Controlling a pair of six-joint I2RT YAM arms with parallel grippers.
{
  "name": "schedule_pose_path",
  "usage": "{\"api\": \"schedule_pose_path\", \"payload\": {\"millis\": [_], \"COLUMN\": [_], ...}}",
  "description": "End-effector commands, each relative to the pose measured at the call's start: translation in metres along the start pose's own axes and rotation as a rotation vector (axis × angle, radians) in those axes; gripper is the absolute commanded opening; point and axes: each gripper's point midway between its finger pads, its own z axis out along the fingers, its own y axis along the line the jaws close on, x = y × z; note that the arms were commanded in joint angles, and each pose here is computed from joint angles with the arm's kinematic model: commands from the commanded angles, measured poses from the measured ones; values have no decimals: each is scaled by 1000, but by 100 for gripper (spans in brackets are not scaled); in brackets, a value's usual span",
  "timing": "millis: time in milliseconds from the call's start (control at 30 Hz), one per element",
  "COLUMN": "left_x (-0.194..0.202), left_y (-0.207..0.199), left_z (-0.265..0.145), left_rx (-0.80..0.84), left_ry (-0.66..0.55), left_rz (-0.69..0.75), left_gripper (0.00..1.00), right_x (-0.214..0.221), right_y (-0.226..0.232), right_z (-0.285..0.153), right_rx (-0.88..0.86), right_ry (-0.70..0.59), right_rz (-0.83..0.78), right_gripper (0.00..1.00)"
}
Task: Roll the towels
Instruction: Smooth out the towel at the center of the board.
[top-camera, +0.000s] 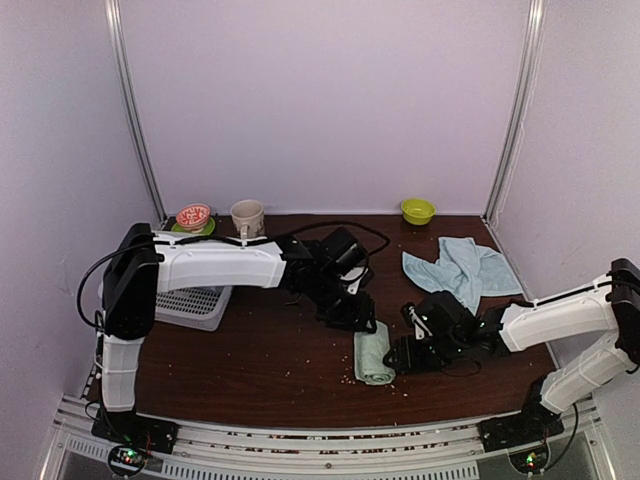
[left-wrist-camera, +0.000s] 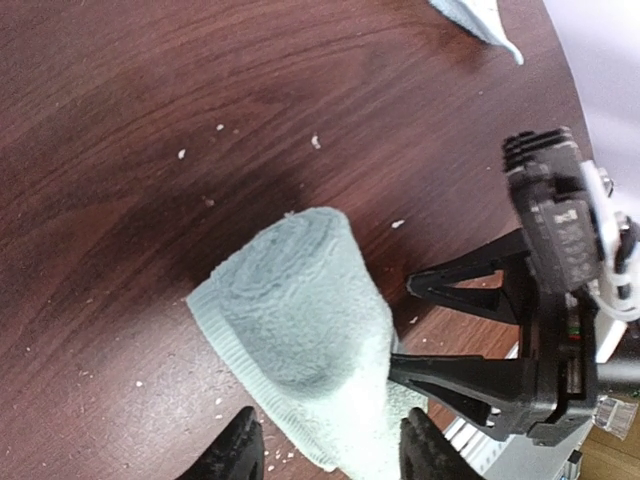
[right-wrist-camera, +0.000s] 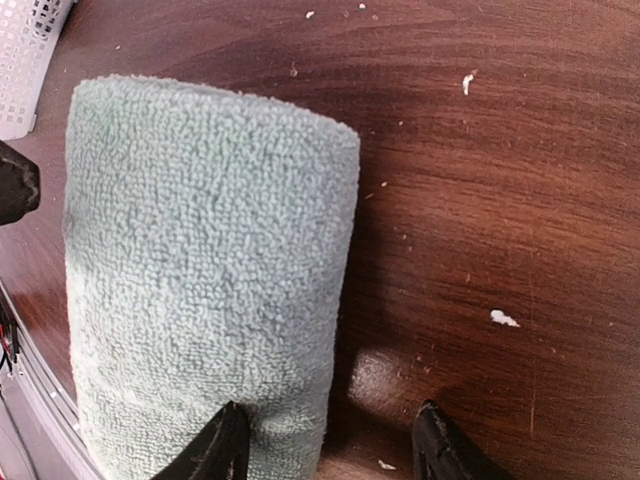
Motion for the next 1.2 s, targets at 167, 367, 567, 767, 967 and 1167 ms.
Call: {"api": "schedule_pose_path", "payload": {"millis": [167,367,567,767,967,1167], "left_x": [-10,7,20,9,5,3], "left_y": [-24,5,28,21,14,1], "left_z": [13,41,57,42,30,20], "left_rx": [88,3,-74,-90,-134,-142], "left_ry": [-5,60,99,49,25,-9], "left_rz": [17,-19,-54,-70,-79,-91], "left_gripper": [26,18,18,35,46,52], "right_x": [7,3,-3,-14,-13,-9], "right_y": [-20,-17,-11,-2,10,16], "right_z": [1,-7,-27,-49,-51,-56], "right_rx": [87,78,51,11,-86,-123], "right_ry": [27,15,-29,-98,-129,-128], "right_rz": [-1,-6,-21,-36,-50,-81], "right_gripper": [56,59,64,66,60,56]}}
